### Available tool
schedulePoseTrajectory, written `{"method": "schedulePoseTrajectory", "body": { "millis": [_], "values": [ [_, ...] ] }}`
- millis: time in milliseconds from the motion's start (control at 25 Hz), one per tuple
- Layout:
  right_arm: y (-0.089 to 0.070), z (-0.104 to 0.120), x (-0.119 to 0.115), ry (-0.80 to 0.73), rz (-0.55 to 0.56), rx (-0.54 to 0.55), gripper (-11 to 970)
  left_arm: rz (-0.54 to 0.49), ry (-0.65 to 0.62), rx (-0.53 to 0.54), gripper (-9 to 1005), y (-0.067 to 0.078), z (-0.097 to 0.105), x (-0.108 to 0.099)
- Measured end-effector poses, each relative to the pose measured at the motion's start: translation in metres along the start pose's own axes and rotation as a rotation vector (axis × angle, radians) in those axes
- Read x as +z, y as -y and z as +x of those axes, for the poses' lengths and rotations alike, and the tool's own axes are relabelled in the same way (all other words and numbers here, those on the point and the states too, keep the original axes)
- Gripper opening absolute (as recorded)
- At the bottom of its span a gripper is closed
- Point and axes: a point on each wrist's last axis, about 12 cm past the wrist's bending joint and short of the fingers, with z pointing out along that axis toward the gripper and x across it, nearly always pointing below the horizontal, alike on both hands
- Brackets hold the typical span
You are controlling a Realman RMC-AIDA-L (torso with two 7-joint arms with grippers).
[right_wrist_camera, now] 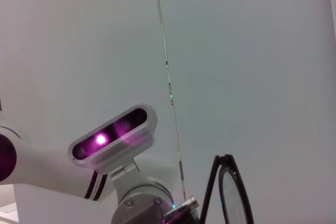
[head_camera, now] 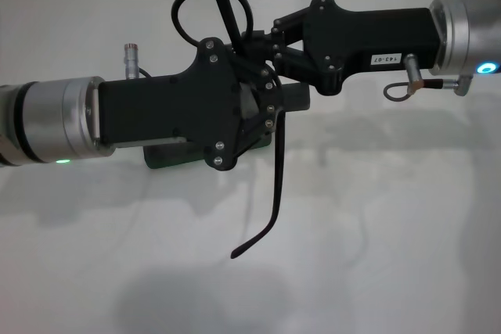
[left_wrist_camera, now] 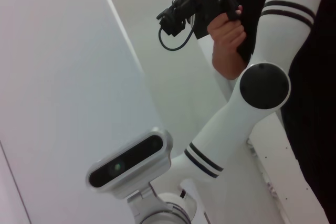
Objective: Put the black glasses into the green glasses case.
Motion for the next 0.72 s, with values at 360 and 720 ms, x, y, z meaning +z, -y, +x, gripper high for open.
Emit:
{"method": "schedulePoseTrajectory", "body": {
  "millis": [360, 720],
  "values": [
    [0.002, 0.000, -0.005, 0.010, 0.024, -0.002, 52, -0.011, -0.009, -0.013, 12, 0.002, 0.001, -0.002],
    [0.004, 0.000, -0.013, 0.027, 0.066, -0.001, 52, -0.112, -0.064, -0.035, 13, 0.000, 0.008, -0.012]
  ]
}}
